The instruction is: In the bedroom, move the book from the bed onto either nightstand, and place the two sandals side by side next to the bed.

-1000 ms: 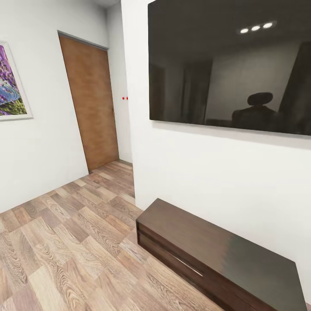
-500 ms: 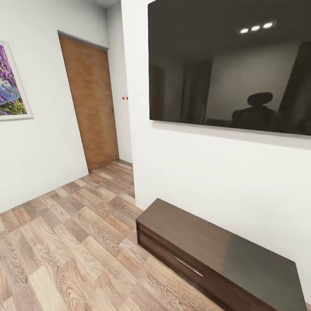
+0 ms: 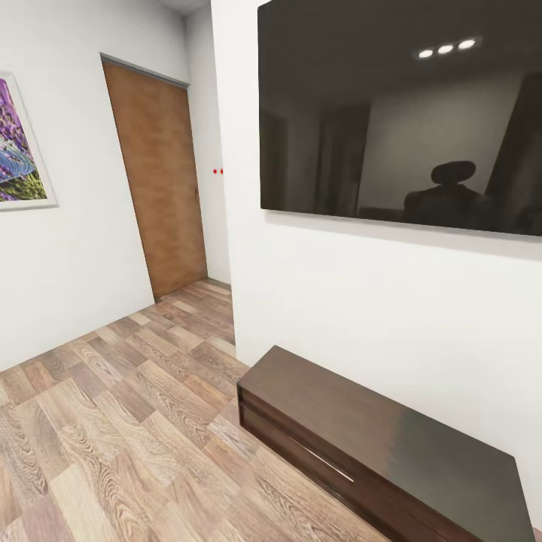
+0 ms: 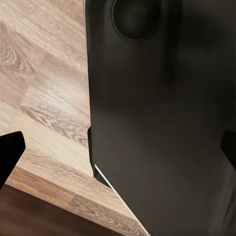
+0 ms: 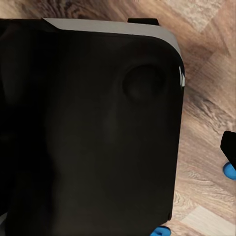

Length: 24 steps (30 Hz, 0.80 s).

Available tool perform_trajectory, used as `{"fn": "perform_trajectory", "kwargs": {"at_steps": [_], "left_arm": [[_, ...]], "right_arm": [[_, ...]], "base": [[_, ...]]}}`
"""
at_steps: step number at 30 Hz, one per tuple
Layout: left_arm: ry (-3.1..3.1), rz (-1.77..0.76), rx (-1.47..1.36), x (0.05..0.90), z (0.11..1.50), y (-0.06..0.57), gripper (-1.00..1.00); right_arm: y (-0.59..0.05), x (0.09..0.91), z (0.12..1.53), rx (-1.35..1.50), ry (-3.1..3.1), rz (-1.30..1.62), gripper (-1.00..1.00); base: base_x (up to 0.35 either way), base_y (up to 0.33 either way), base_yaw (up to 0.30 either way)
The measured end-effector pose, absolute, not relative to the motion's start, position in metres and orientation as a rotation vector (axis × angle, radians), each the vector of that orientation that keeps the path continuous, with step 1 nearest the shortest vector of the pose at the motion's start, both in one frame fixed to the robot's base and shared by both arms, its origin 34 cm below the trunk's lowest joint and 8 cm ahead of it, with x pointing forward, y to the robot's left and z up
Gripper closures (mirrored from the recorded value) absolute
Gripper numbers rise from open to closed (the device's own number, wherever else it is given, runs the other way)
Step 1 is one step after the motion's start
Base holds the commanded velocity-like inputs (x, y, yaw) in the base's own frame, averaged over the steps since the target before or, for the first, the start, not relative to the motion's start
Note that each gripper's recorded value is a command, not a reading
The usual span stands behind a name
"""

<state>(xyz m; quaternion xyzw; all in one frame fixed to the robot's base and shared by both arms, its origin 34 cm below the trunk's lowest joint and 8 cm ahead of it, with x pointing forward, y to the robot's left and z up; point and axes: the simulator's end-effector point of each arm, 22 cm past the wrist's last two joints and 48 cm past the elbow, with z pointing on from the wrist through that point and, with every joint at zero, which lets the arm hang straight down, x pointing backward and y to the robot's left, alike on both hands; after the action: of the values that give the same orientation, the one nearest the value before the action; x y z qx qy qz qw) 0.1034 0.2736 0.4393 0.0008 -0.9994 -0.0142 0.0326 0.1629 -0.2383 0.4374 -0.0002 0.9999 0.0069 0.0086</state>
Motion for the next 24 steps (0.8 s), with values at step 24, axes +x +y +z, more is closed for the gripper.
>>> {"fn": "perform_trajectory", "kwargs": {"at_steps": [24], "left_arm": [[-3.147, -0.047, 0.026, 0.148, 0.438, 0.277, -1.00]], "right_arm": [[-0.240, 0.209, 0.440, -0.005, 3.032, 0.015, -1.00]], "base": [[0.000, 0.000, -0.004]]}}
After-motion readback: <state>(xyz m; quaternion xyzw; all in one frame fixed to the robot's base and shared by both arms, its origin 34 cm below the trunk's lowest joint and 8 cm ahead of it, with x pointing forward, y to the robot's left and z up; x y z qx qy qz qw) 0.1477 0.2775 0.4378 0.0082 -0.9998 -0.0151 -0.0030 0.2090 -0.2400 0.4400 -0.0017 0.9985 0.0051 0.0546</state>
